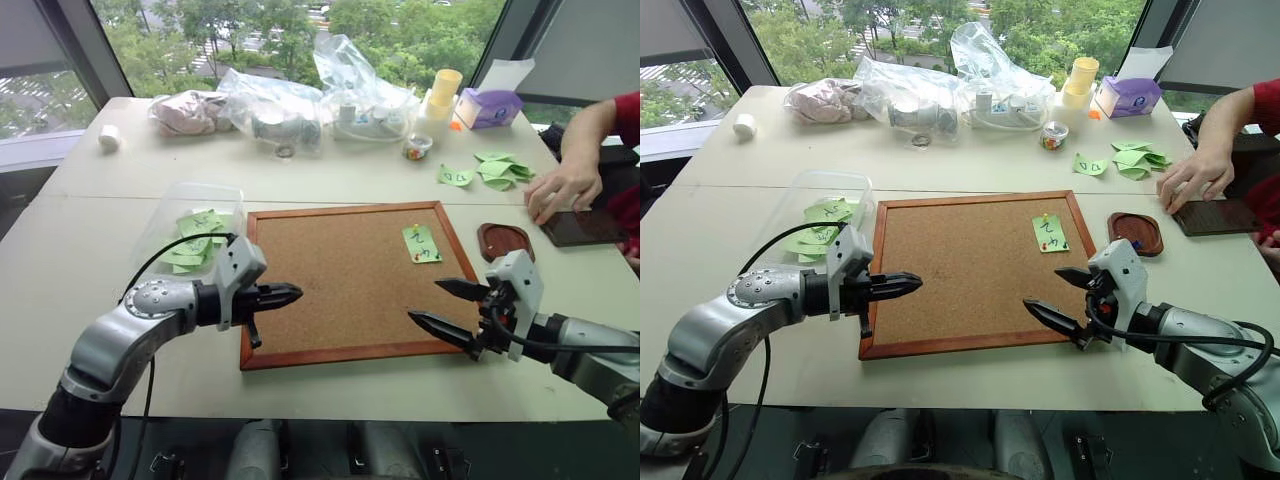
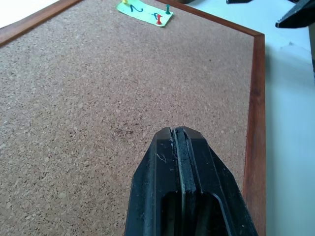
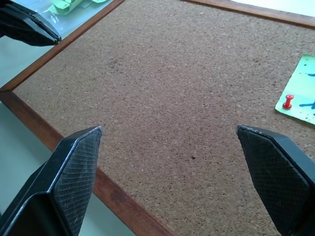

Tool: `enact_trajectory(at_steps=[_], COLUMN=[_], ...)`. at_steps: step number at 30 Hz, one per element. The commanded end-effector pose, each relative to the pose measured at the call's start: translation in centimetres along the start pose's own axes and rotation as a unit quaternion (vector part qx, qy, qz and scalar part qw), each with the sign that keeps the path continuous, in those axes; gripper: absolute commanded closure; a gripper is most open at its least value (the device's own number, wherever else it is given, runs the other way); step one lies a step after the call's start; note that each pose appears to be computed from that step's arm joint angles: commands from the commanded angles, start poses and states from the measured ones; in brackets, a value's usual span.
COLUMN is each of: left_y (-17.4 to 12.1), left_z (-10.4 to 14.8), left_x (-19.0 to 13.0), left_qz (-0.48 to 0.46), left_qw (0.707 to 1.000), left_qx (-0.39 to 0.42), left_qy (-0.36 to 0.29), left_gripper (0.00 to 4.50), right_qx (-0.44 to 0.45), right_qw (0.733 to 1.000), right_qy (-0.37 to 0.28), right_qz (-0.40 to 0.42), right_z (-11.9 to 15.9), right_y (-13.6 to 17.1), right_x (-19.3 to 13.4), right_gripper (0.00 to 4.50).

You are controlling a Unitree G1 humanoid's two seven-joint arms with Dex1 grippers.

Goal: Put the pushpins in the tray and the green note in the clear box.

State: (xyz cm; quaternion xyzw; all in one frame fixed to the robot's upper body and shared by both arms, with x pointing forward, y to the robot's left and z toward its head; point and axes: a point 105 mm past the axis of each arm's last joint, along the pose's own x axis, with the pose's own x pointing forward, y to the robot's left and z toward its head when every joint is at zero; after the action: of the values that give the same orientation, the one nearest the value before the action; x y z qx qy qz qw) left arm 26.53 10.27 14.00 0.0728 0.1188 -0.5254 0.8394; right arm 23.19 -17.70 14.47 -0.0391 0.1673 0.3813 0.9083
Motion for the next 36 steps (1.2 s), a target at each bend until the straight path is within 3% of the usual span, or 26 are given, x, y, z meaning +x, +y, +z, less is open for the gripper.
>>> enact_trajectory(at_steps=[1, 27, 33, 36], left_y=[-0.2, 0.3, 1.8, 2.7], left_z=[0.7, 2.0, 4.6, 3.7], left_x=[-0.2, -0.5, 1.3, 3.2], left_qz=[0.013, 0.028, 0.031, 0.028], left_qw=[1.0, 0.999, 0.997, 0.998], left_qx=[0.018, 0.016, 0.039, 0.062], left_qy=[-0.005, -0.027, -0.051, -0.013], left_gripper=[4.46, 4.46, 4.46, 4.46], right_qx=[-0.02, -0.001, -0.043, -0.053], right_qw=[0.999, 0.998, 0.984, 0.978], right_qy=[-0.023, -0.048, -0.095, -0.105], right_qz=[-0.031, -0.041, -0.144, -0.172], right_z=[1.2, 1.8, 3.9, 4.4], right_y=[-1.1, -1.9, -5.8, -7.5], right_x=[-0.2, 1.1, 1.4, 2.1], right_gripper=[0.0, 0.0, 0.0, 0.0])
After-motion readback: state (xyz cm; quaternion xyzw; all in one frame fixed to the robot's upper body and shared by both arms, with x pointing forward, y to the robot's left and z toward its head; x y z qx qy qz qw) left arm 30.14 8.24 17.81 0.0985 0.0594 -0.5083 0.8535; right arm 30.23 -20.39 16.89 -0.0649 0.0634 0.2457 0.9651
